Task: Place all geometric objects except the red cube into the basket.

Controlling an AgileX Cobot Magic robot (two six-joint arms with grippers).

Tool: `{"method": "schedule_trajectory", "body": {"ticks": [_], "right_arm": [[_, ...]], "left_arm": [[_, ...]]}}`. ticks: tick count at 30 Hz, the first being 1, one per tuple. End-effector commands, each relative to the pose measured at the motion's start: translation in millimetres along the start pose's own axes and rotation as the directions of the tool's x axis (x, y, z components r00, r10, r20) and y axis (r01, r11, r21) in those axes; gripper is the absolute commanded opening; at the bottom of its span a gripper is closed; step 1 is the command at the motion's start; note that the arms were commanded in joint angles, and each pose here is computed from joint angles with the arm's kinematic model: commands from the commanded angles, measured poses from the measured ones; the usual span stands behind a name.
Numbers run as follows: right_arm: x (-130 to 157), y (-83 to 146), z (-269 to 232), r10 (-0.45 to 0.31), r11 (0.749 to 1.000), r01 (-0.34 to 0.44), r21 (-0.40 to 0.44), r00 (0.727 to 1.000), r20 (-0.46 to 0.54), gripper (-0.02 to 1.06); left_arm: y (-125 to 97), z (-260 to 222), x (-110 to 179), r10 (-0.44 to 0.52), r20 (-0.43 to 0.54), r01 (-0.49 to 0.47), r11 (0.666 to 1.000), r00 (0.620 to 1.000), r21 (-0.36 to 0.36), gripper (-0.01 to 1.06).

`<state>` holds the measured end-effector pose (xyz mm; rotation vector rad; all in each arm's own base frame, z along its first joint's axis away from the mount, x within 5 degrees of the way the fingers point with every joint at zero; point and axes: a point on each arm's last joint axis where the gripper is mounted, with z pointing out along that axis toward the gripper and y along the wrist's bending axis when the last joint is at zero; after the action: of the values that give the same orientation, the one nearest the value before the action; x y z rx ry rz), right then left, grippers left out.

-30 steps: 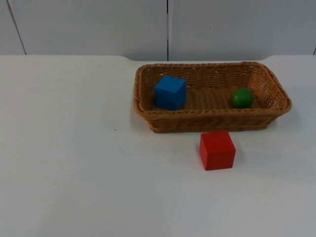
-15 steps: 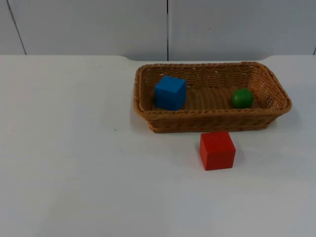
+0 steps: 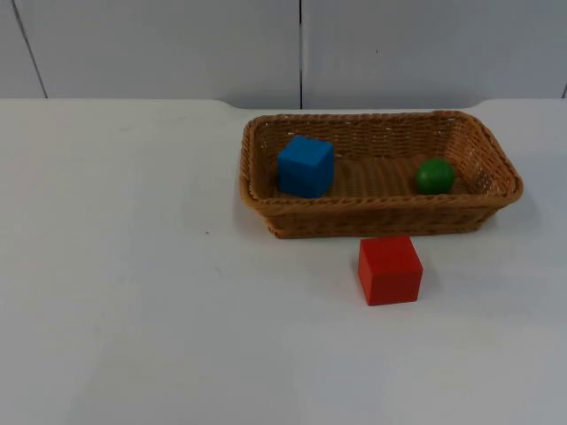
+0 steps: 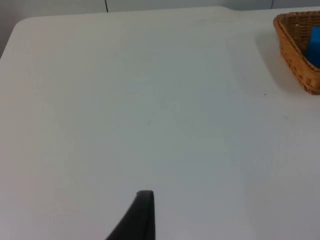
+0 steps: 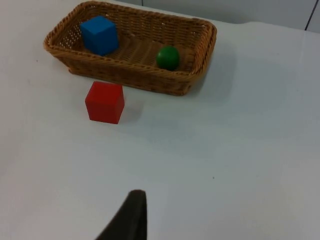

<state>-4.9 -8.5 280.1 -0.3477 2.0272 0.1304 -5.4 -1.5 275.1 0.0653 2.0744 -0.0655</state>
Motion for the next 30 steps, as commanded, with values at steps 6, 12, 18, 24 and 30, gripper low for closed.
{"method": "schedule_trajectory", "body": {"ticks": [6, 12, 18, 24, 30], "right_arm": [[-0.1, 1.4, -1.3, 0.079, 0.986, -0.08, 0.143, 0.997, 0.009, 1.05], [-0.2, 2.9, -1.8, 0.141, 0.956, -0.141, 0.256, 0.99, 0.017, 1.05], [-0.1, 3.3, -1.8, 0.157, 0.947, -0.156, 0.282, 0.987, 0.02, 1.05], [-0.2, 3.5, -1.8, 0.158, 0.947, -0.157, 0.281, 0.987, 0.02, 1.05], [-0.2, 3.5, -1.8, 0.158, 0.947, -0.157, 0.281, 0.987, 0.02, 1.05]], "left_arm": [[-0.1, 0.8, 0.1, -0.011, 0.012, 0.011, 1.0, 1.0, -0.002, 1.05], [0.1, 0.8, 0.1, -0.01, 0.012, 0.01, 1.0, 1.0, -0.004, 1.05], [0.1, 0.8, 0.1, -0.01, 0.012, 0.01, 1.0, 1.0, -0.004, 1.05], [0.1, 0.8, 0.1, -0.01, 0.012, 0.01, 1.0, 1.0, -0.004, 1.05], [0.2, 0.8, 0.1, -0.011, 0.012, 0.011, 1.0, 1.0, -0.009, 1.05]]}}
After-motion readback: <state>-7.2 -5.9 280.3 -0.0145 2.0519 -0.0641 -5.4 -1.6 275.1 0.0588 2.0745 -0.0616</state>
